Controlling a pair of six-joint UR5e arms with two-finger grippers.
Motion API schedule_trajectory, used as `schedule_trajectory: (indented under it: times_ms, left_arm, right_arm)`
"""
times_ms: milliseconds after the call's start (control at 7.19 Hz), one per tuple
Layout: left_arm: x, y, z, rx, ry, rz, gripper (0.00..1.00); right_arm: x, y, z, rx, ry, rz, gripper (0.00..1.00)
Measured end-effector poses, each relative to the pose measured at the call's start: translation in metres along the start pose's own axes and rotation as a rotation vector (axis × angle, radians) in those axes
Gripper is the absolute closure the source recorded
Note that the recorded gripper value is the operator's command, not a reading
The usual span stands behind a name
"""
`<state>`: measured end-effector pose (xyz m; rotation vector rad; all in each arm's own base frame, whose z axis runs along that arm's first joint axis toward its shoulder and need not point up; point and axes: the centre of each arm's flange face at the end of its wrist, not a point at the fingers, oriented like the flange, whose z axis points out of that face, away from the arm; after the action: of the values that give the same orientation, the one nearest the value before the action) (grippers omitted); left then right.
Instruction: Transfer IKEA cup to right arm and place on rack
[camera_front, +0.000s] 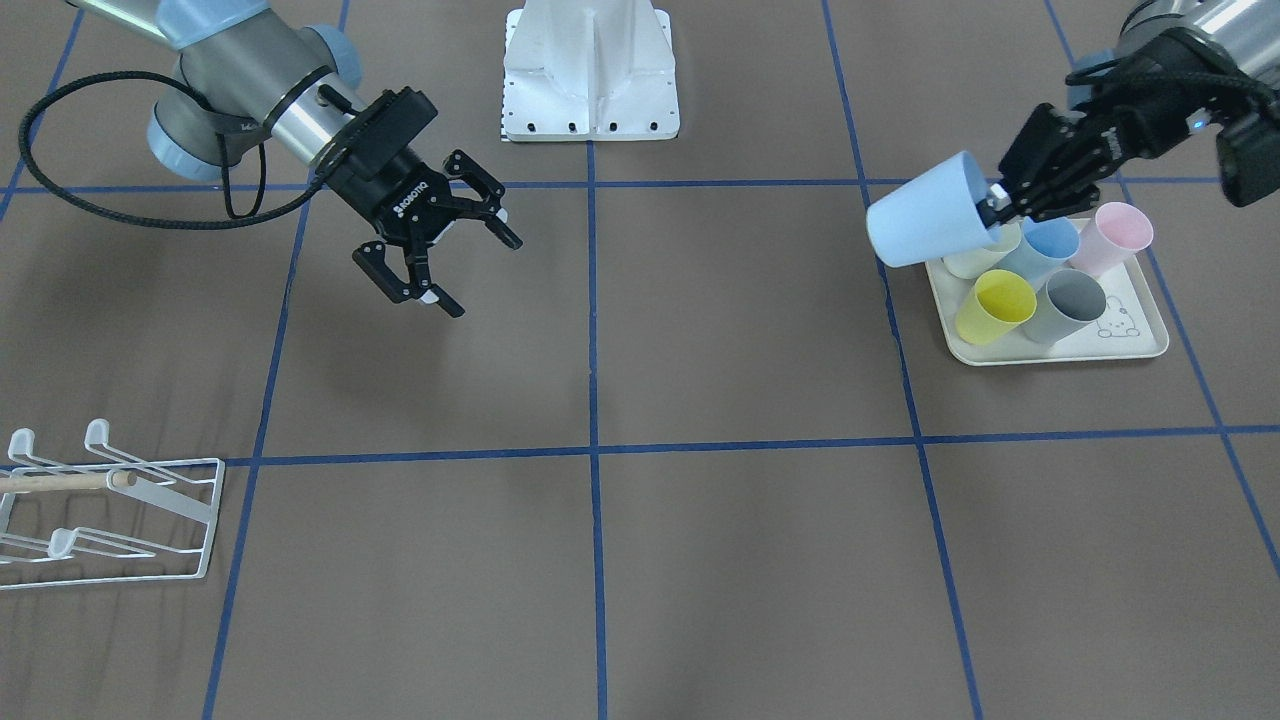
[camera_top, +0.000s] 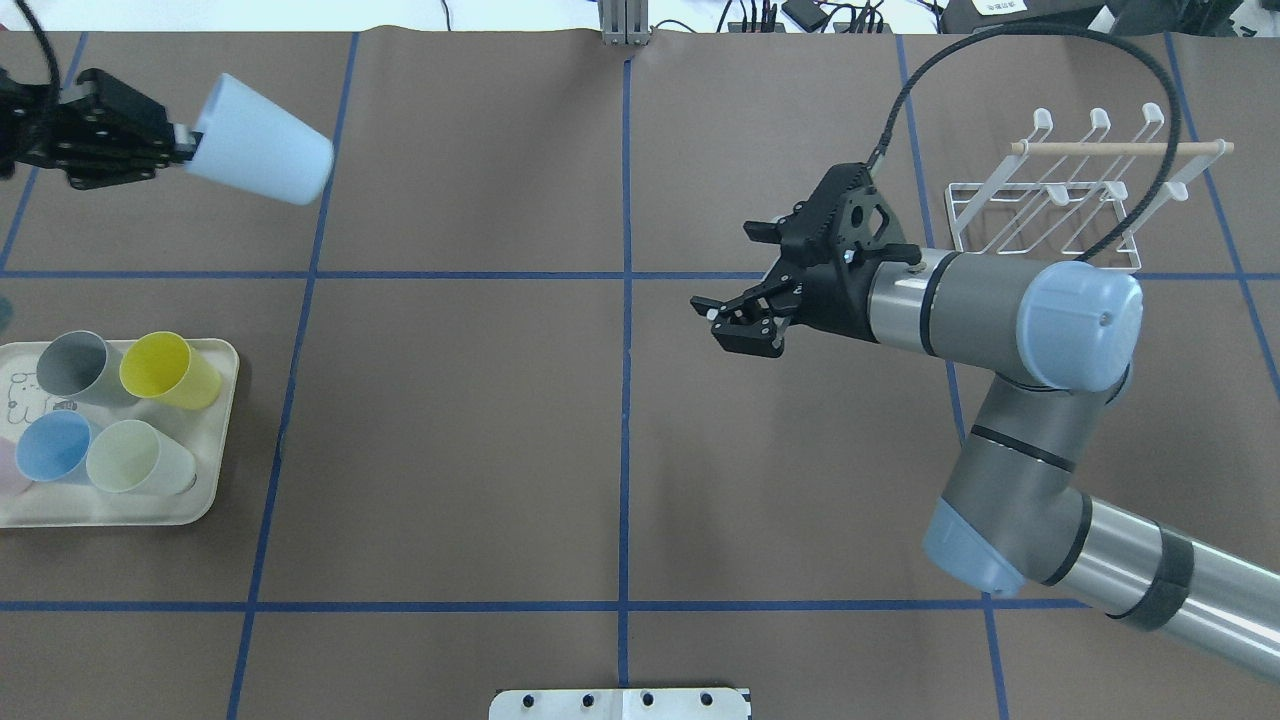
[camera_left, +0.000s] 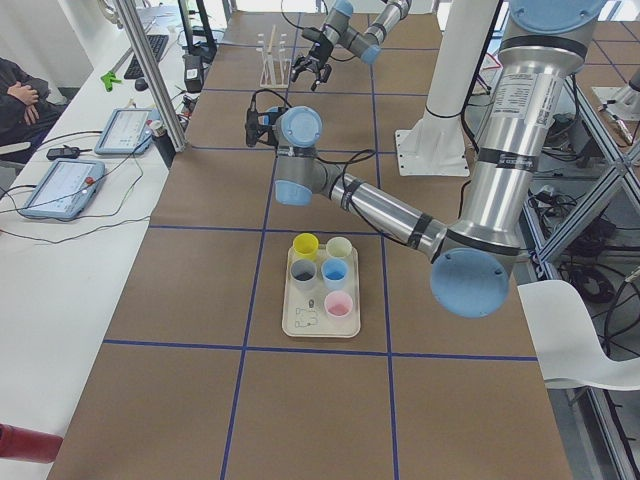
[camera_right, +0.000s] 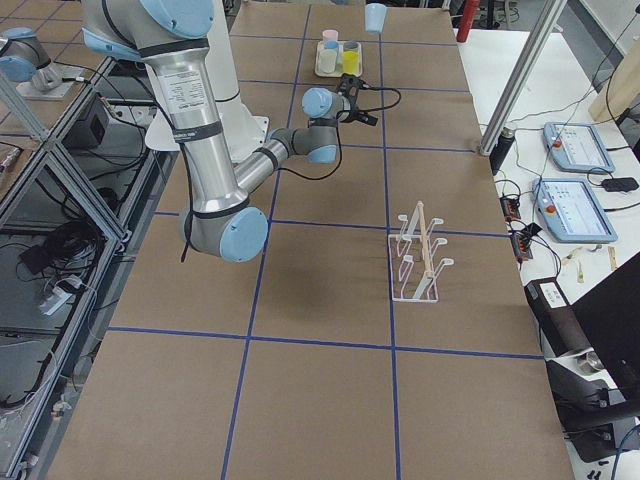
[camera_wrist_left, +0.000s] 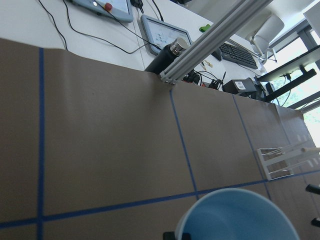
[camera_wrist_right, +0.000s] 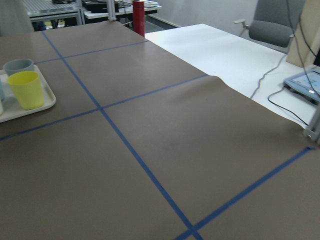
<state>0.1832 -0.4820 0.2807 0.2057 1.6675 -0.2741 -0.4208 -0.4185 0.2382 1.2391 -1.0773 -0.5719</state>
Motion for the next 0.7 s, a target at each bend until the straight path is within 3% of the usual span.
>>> schedule_trajectory:
  times_ms: [278,695]
  left_arm:
    - [0.044,0.036,0.077,-0.018,0.068,-0.141,1.0]
    - [0.07,0.064,0.129,-0.037,0.047,-0.193,1.0]
  right_arm:
    - [-0.038,-0.021,0.027,0.031,-0.061,-0.059,0.02]
    - [-0.069,-0.021,0.03,0.146,-0.146,-0.111,0.02]
